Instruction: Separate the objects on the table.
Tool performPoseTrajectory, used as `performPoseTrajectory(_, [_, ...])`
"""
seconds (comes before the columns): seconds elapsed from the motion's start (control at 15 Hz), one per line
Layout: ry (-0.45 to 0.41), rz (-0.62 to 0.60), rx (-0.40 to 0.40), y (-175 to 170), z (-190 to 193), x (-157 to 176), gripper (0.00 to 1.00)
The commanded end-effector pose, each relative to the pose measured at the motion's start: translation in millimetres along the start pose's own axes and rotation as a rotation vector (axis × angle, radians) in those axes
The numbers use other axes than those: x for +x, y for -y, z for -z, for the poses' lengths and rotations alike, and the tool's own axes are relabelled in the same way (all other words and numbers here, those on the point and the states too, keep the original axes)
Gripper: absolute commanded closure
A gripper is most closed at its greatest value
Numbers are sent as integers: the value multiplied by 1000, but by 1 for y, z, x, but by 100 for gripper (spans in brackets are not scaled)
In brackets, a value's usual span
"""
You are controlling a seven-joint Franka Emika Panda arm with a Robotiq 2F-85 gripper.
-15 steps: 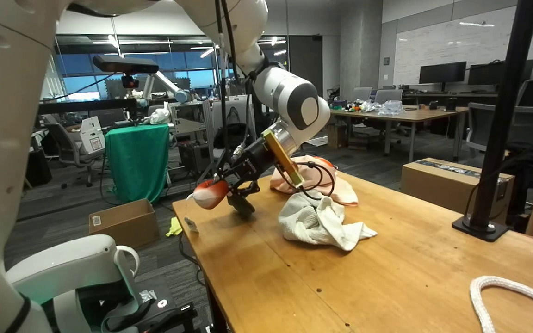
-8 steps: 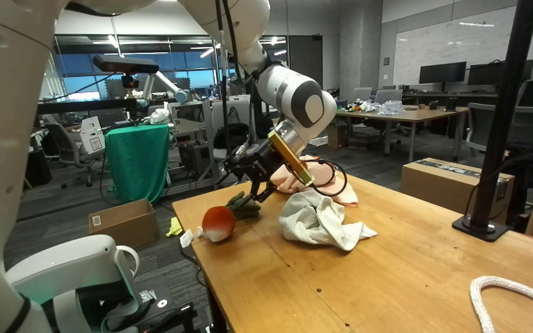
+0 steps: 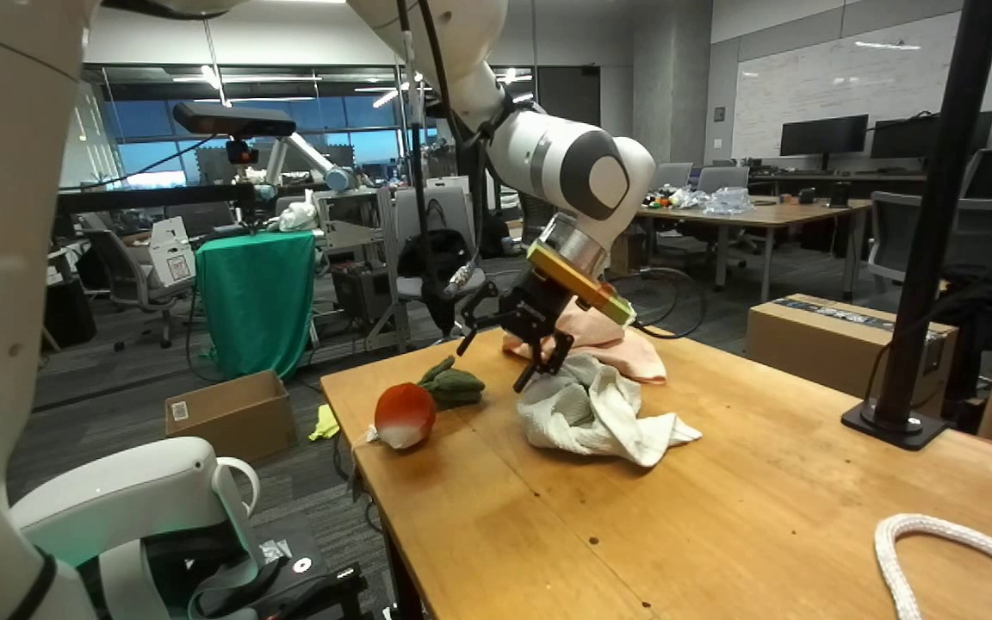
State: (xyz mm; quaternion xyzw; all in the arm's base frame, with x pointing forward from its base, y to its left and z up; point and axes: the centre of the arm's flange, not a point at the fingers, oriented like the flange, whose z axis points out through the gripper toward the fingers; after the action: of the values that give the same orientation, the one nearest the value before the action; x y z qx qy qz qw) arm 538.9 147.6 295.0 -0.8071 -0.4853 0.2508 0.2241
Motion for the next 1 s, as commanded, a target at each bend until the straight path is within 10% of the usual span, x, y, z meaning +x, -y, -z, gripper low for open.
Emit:
performPoseTrajectory(0.0, [-78,-77,-145,10,28,-18,0])
performPoseTrajectory(0.4, [-241,-133,-303,34,71,-37,0])
performPoseTrajectory(0.93, [-150,-122,-564,-6,56,-40,0])
